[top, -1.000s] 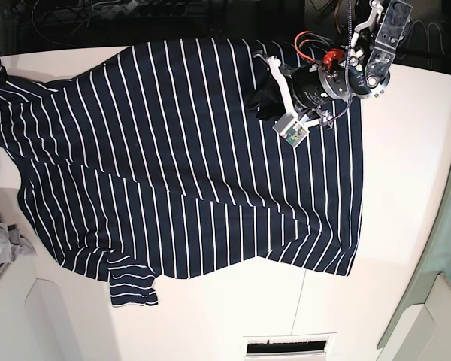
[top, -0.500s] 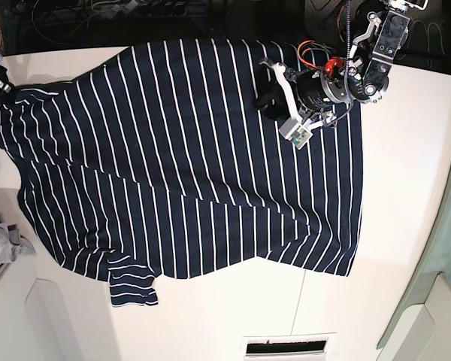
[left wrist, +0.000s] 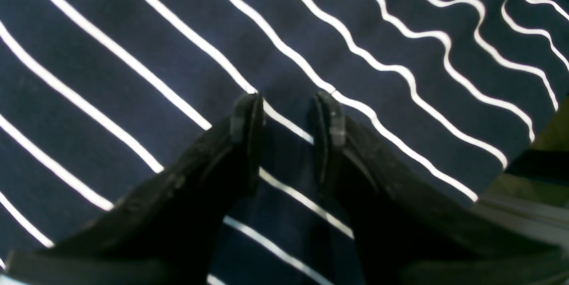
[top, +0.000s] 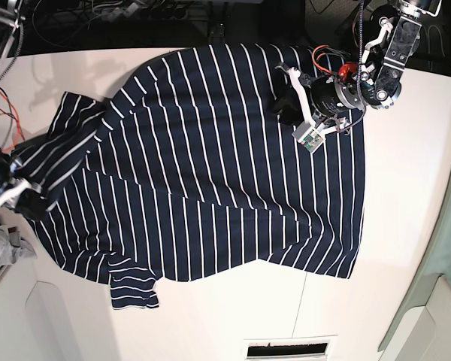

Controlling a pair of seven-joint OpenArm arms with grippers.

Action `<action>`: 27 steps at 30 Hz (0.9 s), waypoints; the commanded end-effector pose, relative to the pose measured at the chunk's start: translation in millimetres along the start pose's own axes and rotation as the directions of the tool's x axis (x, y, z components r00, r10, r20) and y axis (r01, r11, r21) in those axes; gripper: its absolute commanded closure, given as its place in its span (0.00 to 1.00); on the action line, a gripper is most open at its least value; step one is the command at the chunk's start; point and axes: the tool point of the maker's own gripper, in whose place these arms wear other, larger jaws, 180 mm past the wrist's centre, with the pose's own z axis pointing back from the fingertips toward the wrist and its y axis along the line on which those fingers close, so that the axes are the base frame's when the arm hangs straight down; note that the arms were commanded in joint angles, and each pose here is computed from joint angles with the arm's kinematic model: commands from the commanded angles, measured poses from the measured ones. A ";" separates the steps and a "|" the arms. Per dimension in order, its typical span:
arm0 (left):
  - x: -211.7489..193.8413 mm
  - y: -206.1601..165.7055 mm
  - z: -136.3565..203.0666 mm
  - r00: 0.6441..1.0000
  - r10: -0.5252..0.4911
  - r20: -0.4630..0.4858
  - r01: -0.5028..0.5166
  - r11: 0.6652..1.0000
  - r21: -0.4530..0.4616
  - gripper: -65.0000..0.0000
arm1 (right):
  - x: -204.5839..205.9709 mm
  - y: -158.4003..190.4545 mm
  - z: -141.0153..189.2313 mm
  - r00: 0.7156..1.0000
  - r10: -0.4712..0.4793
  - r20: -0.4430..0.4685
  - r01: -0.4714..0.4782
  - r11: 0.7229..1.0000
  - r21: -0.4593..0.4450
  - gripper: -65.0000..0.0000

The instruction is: Layout the t-shirt on the table in an organized manner, then fold the t-shirt properly

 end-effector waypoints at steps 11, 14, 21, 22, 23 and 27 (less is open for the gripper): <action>-7.5 8.5 6.3 0.999 -0.020 -0.032 0.020 1.000 0.018 0.69 | -13.2 25.3 -38.1 0.993 0.035 -0.116 -0.032 0.999 0.022 0.49; -16.5 11.2 10.5 0.998 -0.024 -0.054 0.025 0.999 0.022 0.69 | -5.5 5.5 -24.8 0.996 -0.015 -0.092 0.013 1.000 -0.018 0.49; -24.8 30.4 22.2 0.994 -0.059 -0.091 0.064 0.997 0.050 0.69 | -15.3 -43.9 12.2 0.995 -0.077 -0.065 0.068 0.989 -0.131 0.49; -25.2 31.8 22.9 0.994 -0.059 -0.093 0.064 0.996 0.054 0.69 | -21.3 -50.3 18.1 0.994 -0.088 -0.063 0.078 0.986 -0.148 0.49; -25.2 31.8 22.9 0.994 -0.059 -0.093 0.064 0.996 0.054 0.69 | -27.2 -57.1 24.4 0.993 -0.101 -0.057 0.090 0.982 -0.166 0.49; -23.1 30.8 22.6 0.995 -0.053 -0.081 0.057 0.997 0.051 0.69 | -44.5 -76.4 48.9 0.984 -0.179 -0.010 0.174 0.963 -0.204 0.49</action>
